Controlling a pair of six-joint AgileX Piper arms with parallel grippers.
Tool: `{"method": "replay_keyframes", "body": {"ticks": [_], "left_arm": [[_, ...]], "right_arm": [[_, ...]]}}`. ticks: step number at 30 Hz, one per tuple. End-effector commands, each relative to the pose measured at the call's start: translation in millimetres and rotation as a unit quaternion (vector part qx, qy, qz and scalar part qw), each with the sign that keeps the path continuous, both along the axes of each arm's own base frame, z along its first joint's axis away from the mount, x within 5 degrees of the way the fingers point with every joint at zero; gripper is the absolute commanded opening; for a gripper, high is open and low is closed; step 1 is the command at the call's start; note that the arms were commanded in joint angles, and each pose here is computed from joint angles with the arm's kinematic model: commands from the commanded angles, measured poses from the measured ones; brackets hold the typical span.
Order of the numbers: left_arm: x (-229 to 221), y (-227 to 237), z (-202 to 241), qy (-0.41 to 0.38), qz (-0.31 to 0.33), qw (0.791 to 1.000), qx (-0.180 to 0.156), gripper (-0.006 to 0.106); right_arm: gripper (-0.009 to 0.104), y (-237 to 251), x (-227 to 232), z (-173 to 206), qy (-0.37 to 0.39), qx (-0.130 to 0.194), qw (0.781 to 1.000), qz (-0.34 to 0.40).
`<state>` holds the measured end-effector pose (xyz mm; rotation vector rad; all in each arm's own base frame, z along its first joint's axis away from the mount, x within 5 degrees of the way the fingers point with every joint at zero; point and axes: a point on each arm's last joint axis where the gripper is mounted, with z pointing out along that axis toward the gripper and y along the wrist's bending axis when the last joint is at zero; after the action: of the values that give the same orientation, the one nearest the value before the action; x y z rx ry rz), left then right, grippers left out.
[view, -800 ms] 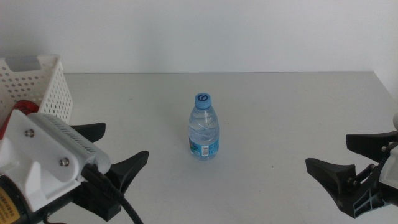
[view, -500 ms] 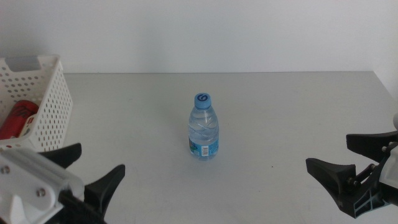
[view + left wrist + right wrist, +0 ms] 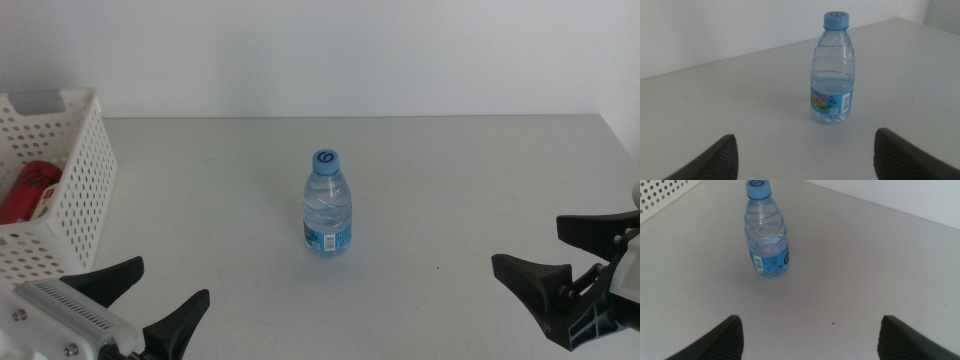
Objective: Use arms to grab the bottles and put them into the dustbin to the left of the table.
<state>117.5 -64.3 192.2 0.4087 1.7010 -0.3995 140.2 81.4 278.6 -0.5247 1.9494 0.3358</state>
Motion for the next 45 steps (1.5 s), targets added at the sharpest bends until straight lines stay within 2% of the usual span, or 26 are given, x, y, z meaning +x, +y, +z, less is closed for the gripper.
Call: {"method": "replay_keyframes", "body": {"ticks": [1,9,16,23,28,32,45], "left_arm": [[3.5,-3.1,14.3,-0.044,-0.005,0.999,-0.032,0.092],[5.1,-5.8,18.6,-0.064,-0.014,0.997,-0.034,0.092],[32.5,-27.6,38.5,-0.080,-0.052,0.995,-0.006,0.092],[87.6,-65.5,41.4,-0.052,-0.093,0.994,-0.010,0.092],[125.3,-93.4,30.8,-0.050,-0.129,0.990,-0.038,0.092],[148.3,-109.3,21.2,-0.036,-0.147,0.988,-0.038,0.092],[196.6,-131.9,-14.9,-0.001,-0.132,0.990,-0.052,0.092]], "right_arm": [[0.090,2.4,3.0,19.0,-0.051,0.022,0.998,0.004],[0.090,2.4,3.0,19.0,-0.051,0.022,0.998,0.004],[0.090,2.4,3.0,19.0,-0.051,0.022,0.998,0.004],[0.090,2.4,3.0,19.0,-0.051,0.022,0.998,0.004],[0.090,2.4,3.0,19.0,-0.051,0.022,0.998,0.004],[0.090,2.4,3.0,19.0,-0.051,0.022,0.998,0.004],[0.090,2.4,3.0,19.0,-0.051,0.022,0.998,0.004]]}}
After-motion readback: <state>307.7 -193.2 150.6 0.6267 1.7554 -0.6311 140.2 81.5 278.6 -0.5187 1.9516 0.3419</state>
